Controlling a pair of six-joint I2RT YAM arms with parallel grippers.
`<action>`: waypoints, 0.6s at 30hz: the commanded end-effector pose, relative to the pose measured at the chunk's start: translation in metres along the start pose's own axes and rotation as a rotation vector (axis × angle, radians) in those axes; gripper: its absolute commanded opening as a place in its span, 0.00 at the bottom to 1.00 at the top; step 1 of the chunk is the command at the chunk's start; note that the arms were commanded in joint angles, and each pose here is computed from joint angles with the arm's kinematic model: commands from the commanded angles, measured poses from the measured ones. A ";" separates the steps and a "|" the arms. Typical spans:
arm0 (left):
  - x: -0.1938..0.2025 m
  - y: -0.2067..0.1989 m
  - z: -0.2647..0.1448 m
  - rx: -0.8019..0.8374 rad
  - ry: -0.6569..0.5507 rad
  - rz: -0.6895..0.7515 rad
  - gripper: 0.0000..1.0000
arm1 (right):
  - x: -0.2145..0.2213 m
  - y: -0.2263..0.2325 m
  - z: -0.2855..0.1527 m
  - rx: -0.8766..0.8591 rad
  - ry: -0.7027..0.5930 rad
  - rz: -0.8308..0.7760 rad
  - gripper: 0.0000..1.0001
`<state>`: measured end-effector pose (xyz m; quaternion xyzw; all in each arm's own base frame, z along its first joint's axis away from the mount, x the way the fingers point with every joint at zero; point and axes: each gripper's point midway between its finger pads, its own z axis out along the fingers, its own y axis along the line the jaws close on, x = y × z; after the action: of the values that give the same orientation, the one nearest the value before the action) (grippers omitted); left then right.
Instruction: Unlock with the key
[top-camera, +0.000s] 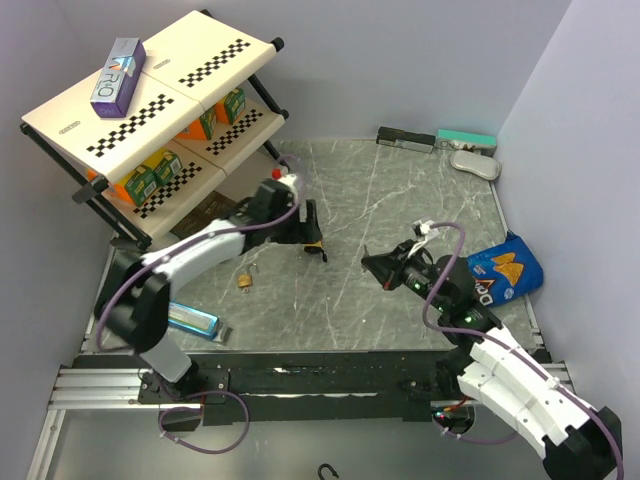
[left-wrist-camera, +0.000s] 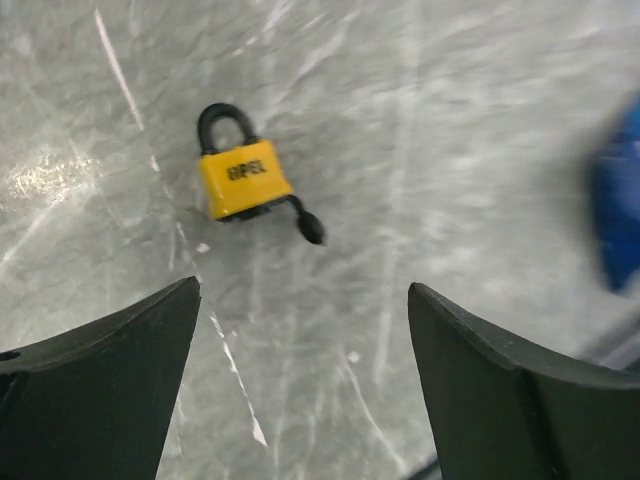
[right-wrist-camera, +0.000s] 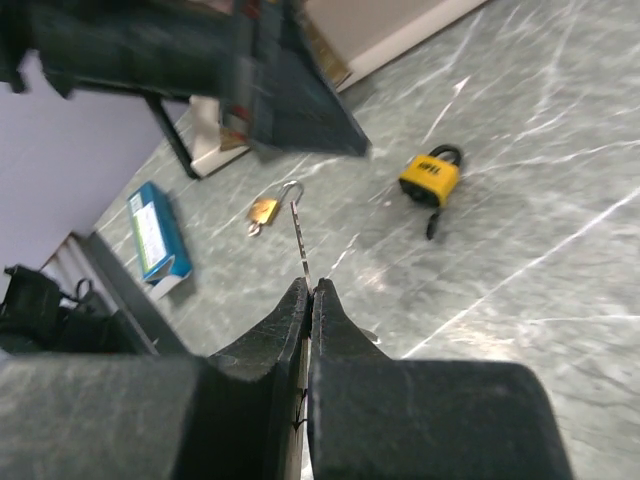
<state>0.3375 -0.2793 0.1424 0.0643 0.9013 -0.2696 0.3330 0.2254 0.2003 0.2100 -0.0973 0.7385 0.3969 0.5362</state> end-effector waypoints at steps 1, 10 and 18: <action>-0.012 0.010 0.018 -0.224 -0.003 0.088 0.89 | -0.006 -0.013 -0.008 0.069 -0.042 -0.043 0.00; 0.008 0.041 0.066 -0.410 0.164 0.174 0.89 | 0.003 -0.016 -0.012 0.056 -0.059 -0.054 0.00; 0.021 0.047 0.086 -0.434 0.236 0.197 0.85 | 0.004 -0.015 -0.015 0.039 -0.073 -0.069 0.00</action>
<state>0.3823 -0.2840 0.0494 0.0963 0.9594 -0.0388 0.2622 0.2203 0.1825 0.1855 -0.0927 0.7462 0.3616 0.5511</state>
